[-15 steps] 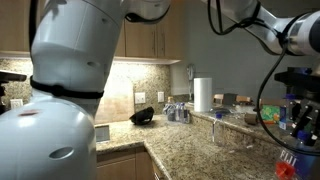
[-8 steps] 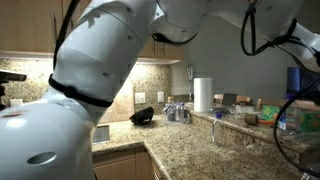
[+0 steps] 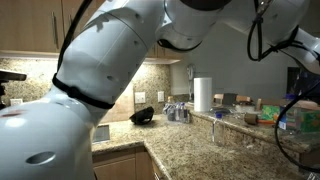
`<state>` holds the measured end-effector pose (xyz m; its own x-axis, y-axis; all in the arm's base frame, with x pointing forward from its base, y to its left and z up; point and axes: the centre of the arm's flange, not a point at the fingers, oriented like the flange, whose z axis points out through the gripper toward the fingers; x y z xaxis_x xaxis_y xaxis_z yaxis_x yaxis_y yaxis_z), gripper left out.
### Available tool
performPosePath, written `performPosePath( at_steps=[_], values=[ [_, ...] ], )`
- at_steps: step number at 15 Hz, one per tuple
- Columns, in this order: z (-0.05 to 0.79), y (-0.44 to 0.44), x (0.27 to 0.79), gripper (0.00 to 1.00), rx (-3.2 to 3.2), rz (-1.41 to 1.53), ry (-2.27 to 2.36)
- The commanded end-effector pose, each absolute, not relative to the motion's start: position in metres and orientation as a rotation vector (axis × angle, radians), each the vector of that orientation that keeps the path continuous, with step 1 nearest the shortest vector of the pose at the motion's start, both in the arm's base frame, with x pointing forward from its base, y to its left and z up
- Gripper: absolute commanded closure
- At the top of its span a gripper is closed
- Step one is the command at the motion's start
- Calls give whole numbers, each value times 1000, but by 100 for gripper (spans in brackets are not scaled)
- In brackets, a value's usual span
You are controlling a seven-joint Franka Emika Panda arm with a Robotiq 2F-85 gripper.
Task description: Throw the four bottles on the right into the bin on the floor
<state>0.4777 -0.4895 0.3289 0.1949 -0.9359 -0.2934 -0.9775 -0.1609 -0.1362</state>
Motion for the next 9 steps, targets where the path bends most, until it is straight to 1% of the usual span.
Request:
performPosePath(
  at_steps=[1, 9],
  values=[
    [310, -489, 489, 87, -2199, 269, 1852],
    [224, -503, 505, 87, -2134, 523, 1989]
  ],
)
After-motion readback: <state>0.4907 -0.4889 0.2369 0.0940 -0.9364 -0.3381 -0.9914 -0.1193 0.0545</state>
